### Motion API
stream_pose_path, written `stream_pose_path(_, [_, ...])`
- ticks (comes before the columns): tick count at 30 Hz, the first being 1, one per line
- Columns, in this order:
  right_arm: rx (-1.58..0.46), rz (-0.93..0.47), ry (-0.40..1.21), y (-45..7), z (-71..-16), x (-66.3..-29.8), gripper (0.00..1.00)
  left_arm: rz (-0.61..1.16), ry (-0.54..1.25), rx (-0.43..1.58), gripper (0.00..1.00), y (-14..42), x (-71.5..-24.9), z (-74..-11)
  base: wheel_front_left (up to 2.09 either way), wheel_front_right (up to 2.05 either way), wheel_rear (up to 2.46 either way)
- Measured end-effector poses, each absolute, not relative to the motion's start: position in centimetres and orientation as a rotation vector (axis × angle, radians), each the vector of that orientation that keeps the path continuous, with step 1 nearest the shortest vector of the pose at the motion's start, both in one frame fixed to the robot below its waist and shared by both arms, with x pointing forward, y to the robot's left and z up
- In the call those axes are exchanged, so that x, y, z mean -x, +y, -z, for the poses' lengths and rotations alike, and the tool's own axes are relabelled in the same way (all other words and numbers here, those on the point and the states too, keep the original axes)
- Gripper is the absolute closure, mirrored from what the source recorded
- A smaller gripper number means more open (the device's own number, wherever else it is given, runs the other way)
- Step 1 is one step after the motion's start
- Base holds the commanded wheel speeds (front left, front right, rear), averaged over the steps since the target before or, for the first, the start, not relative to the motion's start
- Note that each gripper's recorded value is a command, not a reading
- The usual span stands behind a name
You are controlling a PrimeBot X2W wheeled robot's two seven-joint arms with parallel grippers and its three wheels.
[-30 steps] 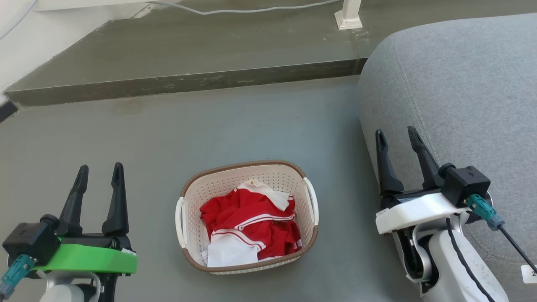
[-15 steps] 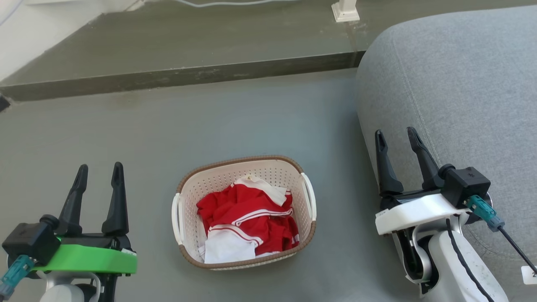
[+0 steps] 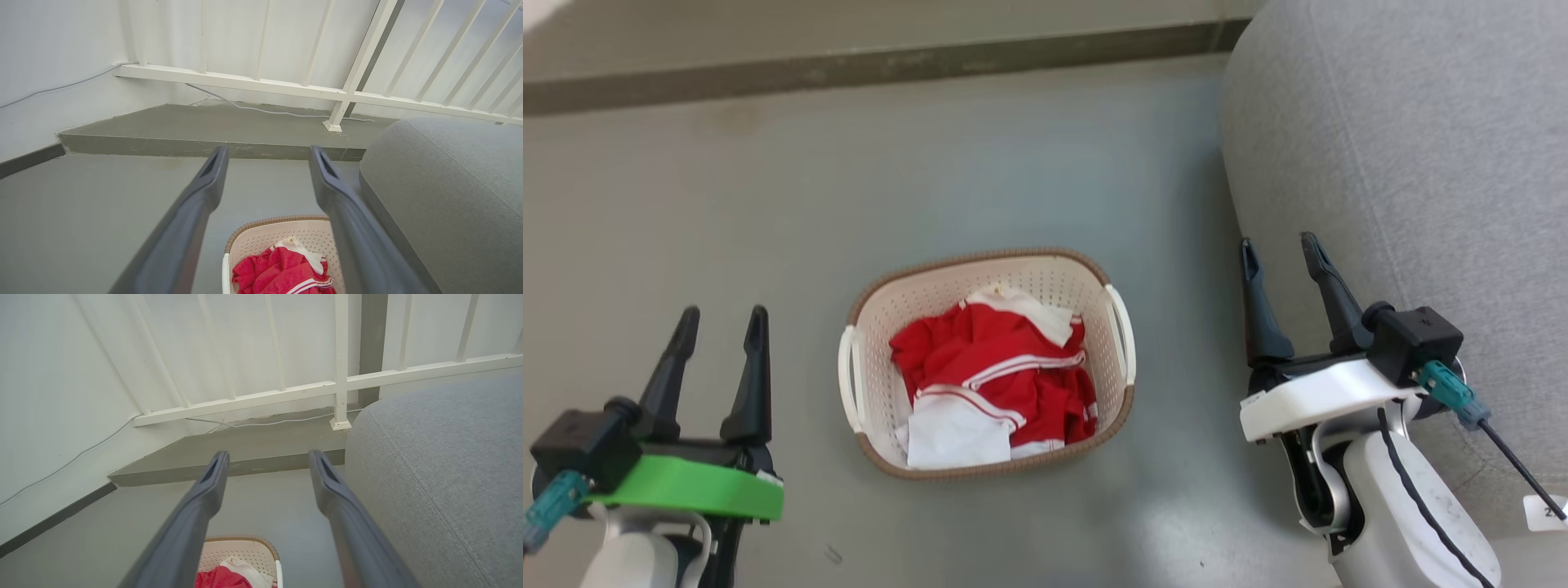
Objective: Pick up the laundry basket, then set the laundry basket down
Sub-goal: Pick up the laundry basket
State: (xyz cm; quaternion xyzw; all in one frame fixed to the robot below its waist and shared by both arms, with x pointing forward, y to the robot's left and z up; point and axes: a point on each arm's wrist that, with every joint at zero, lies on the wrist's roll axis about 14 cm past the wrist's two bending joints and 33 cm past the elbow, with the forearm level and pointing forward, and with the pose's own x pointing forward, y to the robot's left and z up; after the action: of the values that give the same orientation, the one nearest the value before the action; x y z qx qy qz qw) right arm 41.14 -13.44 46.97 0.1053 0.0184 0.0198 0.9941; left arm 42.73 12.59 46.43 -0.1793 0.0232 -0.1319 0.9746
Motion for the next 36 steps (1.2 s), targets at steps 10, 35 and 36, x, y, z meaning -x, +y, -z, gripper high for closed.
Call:
stream_pose_path(10, [-0.194, -0.043, 0.171, -12.9, -41.7, -43.5, 0.0, 0.28, 0.179, 0.364, 0.0, 12.6, -45.0, -41.2, 0.0, 0.0, 0.0])
stream_pose_path(35, [-0.237, -0.067, 0.503, -10.9, -27.9, -46.3, 0.0, 0.311, 0.561, 0.393, 0.0, 11.6, -47.0, -26.8, 0.0, 0.0, 0.0])
stream_pose_path(36, [-0.242, -0.069, 0.519, -10.7, -27.4, -46.2, 0.0, 0.317, 0.571, 0.394, 0.0, 11.4, -47.1, -26.4, 0.0, 0.0, 0.0])
